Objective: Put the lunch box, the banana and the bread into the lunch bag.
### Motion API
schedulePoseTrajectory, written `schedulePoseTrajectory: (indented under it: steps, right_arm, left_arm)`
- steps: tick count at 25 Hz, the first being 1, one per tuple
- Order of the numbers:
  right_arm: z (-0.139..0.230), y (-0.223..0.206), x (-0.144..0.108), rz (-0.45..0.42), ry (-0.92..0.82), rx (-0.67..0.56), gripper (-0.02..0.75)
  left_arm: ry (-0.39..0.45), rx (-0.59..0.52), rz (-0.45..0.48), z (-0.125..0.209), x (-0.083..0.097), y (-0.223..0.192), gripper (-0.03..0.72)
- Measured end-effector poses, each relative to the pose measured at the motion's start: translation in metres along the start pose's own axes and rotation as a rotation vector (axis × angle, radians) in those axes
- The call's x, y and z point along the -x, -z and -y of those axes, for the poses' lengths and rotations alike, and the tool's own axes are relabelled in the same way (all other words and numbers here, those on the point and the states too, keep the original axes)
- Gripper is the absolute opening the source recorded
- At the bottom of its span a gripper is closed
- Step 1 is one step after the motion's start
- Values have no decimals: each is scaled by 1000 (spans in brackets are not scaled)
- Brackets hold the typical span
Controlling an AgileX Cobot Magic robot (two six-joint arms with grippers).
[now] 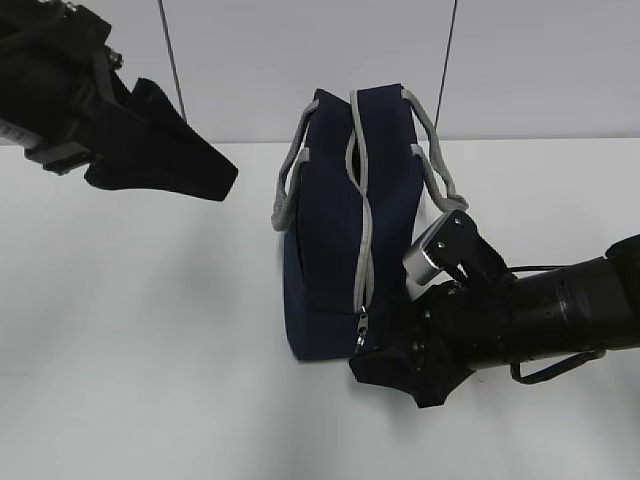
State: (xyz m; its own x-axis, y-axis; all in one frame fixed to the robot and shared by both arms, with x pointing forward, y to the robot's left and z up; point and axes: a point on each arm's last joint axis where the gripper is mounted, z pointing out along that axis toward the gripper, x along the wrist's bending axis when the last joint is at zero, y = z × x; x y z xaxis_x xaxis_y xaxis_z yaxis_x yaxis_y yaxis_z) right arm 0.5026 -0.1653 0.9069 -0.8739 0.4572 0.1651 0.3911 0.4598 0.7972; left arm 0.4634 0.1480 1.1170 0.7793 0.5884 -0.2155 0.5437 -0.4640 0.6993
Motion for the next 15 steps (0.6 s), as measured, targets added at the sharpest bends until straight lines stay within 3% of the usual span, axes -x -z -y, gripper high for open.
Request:
schedulePoseTrajectory:
  steps: [15]
  right_arm:
    - [5, -7, 1, -24, 14, 27, 444]
  left_arm:
    - [0, 0, 0, 0, 0, 0, 434]
